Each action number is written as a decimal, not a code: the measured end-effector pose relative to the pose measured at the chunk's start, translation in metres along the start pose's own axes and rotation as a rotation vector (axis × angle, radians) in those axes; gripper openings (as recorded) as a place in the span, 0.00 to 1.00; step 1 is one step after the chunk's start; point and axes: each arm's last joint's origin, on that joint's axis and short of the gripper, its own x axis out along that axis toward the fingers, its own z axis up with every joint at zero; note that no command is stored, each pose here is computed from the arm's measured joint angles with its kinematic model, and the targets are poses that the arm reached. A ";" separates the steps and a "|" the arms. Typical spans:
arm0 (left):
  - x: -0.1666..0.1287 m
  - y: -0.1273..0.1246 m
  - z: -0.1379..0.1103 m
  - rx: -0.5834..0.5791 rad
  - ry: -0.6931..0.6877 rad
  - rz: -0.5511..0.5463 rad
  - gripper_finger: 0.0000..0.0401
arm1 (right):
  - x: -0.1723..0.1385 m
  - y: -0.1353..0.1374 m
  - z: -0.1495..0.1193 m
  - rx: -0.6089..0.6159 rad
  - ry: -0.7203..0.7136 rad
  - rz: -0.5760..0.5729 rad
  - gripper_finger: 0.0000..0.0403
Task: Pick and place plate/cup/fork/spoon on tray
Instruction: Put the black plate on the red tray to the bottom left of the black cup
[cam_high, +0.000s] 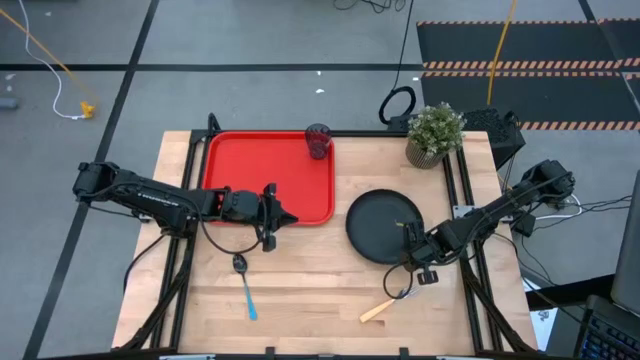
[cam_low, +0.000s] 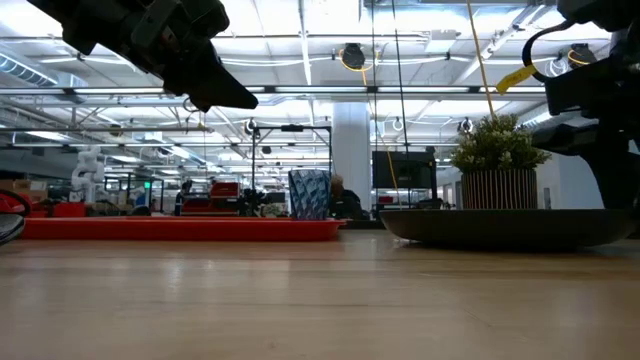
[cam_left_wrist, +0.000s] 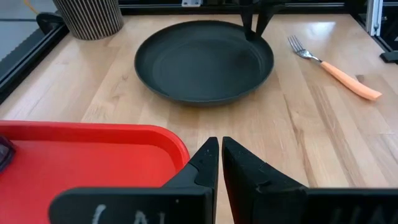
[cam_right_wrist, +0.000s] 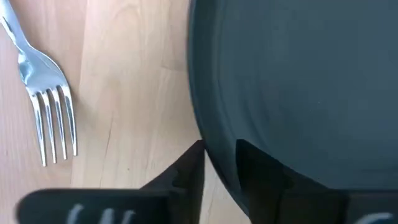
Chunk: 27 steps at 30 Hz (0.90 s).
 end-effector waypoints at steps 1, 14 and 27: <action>0.000 0.000 0.001 0.002 -0.006 0.000 0.06 | 0.000 0.000 0.001 -0.009 -0.004 0.008 0.14; -0.001 0.000 0.010 0.027 -0.105 -0.001 0.06 | -0.039 0.008 0.033 -0.208 -0.113 0.041 0.01; -0.003 -0.017 0.016 0.182 -0.144 -0.069 0.15 | -0.109 0.013 0.073 -0.356 -0.325 0.000 0.00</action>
